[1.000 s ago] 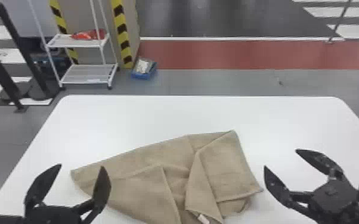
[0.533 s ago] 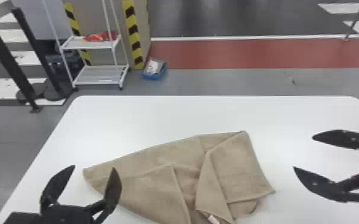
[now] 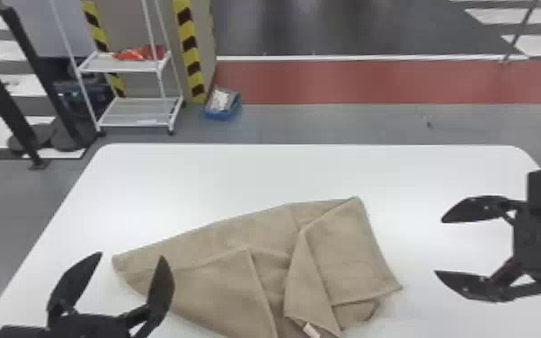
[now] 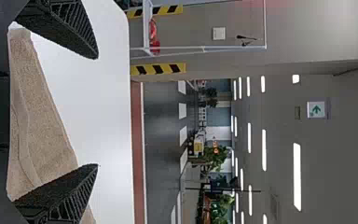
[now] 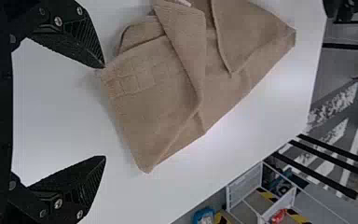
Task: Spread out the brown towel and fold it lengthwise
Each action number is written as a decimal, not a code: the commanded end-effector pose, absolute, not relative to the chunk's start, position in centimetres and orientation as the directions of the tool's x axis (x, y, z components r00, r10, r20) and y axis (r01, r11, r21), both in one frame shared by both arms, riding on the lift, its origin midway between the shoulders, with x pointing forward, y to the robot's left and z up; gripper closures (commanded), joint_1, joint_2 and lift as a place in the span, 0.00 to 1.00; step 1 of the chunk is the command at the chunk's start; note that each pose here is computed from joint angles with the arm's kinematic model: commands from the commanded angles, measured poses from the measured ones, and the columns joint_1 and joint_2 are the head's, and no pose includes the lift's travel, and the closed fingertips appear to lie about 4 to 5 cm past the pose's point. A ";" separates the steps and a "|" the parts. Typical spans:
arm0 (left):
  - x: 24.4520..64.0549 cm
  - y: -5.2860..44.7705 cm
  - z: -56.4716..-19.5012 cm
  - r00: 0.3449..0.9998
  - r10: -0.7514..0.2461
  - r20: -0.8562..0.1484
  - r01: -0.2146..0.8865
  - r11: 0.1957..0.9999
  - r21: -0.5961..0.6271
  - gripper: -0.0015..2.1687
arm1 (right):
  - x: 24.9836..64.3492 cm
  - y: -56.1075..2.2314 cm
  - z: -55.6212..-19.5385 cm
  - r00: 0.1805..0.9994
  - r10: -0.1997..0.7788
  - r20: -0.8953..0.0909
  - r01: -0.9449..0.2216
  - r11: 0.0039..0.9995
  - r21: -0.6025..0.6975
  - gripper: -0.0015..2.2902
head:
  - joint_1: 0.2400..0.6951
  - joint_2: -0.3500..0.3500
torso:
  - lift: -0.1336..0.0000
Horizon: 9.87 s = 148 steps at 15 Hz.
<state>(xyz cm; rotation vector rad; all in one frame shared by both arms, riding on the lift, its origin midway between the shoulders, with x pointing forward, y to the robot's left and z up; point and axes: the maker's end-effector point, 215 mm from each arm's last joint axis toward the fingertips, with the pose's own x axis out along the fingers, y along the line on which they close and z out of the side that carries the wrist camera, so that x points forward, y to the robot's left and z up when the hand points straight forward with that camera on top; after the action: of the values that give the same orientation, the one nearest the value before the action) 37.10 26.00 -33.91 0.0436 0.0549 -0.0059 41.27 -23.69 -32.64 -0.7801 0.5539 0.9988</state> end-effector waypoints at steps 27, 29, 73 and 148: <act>36.4 27.2 -34.1 0.998 0.013 -0.057 -0.011 0.999 0.036 0.02 | 41.7 -18.6 -43.0 0.278 0.321 -0.905 -0.960 0.075 -0.269 0.42 | 1.00 0.68 | 0.07; 36.4 27.2 -34.1 0.998 0.013 -0.058 -0.011 0.999 0.036 0.02 | 42.0 -18.7 -42.8 0.283 0.329 -0.901 -0.959 0.081 -0.272 0.57 | 1.00 0.68 | 0.07; 37.5 24.5 -36.2 0.989 -0.099 -0.112 0.101 0.995 0.013 0.02 | 38.6 -29.1 -40.8 0.414 0.299 -0.860 -0.778 0.606 -0.164 0.23 | 1.00 0.37 | 0.07; 46.8 17.4 -40.7 0.355 -0.648 -0.674 0.831 0.549 -0.091 0.09 | 30.2 -42.6 -45.9 0.346 -0.002 -0.938 -0.635 0.736 -0.235 0.59 | 1.00 0.00 | 0.07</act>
<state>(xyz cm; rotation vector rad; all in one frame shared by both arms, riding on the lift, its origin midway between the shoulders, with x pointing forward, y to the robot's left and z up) 46.08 17.49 -39.82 0.2998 0.7105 -0.9760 30.40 -42.34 -46.09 -0.6524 1.1573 0.4573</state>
